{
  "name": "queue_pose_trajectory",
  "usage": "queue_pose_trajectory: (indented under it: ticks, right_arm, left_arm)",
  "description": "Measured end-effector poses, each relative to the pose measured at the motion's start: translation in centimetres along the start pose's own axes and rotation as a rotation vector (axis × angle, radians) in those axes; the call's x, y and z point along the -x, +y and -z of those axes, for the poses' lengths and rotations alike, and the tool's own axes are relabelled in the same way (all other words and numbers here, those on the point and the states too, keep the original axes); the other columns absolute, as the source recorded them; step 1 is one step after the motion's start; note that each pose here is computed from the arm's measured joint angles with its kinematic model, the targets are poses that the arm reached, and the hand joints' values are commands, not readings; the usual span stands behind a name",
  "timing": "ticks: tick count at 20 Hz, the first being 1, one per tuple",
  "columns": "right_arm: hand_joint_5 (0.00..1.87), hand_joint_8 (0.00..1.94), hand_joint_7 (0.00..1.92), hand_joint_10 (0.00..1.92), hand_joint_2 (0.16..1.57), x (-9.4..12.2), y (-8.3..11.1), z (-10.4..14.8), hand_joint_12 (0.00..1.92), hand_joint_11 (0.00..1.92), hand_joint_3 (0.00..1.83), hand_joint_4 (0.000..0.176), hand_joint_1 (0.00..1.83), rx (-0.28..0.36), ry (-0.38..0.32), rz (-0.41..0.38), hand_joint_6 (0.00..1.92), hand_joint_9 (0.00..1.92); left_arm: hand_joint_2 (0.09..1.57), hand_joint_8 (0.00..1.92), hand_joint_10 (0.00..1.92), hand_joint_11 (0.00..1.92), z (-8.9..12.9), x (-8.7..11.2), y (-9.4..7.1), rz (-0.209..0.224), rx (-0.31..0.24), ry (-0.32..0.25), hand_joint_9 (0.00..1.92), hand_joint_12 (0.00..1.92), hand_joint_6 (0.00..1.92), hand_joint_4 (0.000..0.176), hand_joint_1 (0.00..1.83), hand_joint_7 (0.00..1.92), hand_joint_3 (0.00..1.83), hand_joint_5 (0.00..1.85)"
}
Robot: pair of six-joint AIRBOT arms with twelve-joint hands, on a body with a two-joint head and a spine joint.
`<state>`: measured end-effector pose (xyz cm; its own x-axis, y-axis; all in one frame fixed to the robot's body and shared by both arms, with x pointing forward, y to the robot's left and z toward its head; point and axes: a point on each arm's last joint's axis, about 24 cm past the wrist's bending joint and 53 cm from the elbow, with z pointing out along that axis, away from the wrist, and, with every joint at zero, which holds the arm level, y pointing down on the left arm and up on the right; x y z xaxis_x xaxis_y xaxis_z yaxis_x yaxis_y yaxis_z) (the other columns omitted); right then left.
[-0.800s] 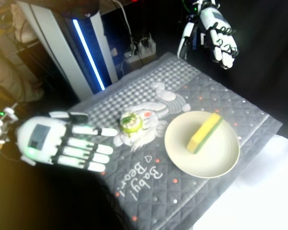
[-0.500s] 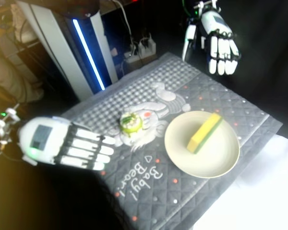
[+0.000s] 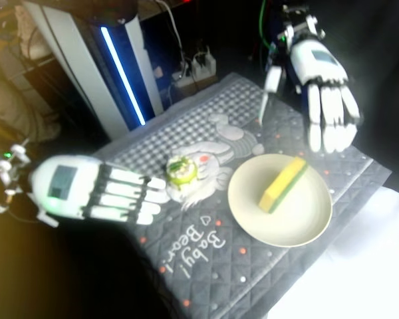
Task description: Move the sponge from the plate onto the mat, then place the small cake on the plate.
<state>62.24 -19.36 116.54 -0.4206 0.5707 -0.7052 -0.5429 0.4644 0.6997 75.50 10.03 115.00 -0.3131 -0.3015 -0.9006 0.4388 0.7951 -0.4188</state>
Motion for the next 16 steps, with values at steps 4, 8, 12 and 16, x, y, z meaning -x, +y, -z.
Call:
queue_pose_trajectory:
  ticks: [4,8,12,16]
  right_arm:
    - [0.45,0.0,0.35,0.0,1.21,-0.2,1.4,-0.5,0.82,0.04,0.0,0.007,0.88,0.055,-0.002,-0.003,0.0,0.35]
    - [0.5,0.01,0.39,0.01,1.19,-0.5,1.1,-0.6,0.76,0.0,0.0,0.0,1.0,0.049,0.0,-0.009,0.01,0.33]
    - [0.51,0.0,0.36,0.0,1.19,-1.1,1.2,-0.7,0.88,0.0,0.0,0.014,0.98,0.057,0.009,-0.015,0.0,0.33]
    - [0.52,0.0,0.38,0.01,1.2,-1.1,1.2,-0.7,0.98,0.01,0.0,0.016,0.95,0.059,0.009,-0.026,0.0,0.37]
  left_arm:
    - [0.87,0.01,0.02,0.23,-3.1,-1.6,0.0,-0.062,0.043,0.067,0.72,0.98,0.01,0.033,0.92,0.75,0.0,0.64]
    - [1.0,0.01,0.05,0.21,-5.8,-4.6,0.0,-0.055,0.074,0.152,0.93,1.37,0.0,0.0,0.83,0.91,0.01,0.77]
    - [1.1,0.6,1.06,0.2,-7.6,-4.2,-0.2,-0.036,0.09,0.143,0.82,1.63,0.88,0.078,1.05,1.09,0.0,1.01]
    - [1.15,1.2,0.94,0.2,-7.2,-3.6,-0.2,-0.044,0.087,0.148,0.83,1.3,0.97,0.0,1.24,0.98,0.0,0.85]
